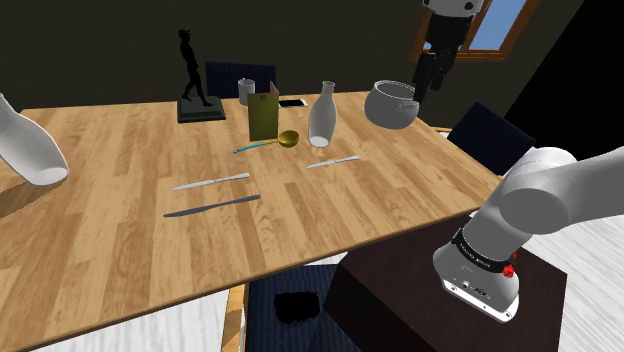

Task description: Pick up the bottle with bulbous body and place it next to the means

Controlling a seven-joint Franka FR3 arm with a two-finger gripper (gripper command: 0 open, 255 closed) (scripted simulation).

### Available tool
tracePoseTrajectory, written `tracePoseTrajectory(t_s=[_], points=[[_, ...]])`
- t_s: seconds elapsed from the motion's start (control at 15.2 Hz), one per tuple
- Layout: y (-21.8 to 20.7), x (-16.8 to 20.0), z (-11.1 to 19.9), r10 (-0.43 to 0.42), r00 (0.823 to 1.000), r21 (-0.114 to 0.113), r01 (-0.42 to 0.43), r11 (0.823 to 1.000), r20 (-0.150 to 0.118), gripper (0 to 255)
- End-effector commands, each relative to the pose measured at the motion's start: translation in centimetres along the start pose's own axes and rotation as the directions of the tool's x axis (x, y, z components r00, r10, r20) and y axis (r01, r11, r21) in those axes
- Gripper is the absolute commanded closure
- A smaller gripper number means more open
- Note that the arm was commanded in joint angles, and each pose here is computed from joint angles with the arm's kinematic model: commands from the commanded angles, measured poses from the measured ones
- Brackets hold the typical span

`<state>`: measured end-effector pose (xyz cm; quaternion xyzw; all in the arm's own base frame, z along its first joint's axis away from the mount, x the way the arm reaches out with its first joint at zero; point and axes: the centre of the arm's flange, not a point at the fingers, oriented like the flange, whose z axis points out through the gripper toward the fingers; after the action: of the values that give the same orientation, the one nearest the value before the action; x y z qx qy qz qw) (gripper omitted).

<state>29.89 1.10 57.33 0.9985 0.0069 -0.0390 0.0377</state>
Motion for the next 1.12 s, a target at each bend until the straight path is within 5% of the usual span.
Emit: tracePoseTrajectory(t_s=[0.0, 1.06], points=[[0.0, 0.0, 0.0, 0.0, 1.0, 0.0, 0.0, 1.0, 0.0, 0], [5.6, 20.4, 4.0, 0.024, 1.0, 0.055, -0.025, 0.998, 0.018, 0]])
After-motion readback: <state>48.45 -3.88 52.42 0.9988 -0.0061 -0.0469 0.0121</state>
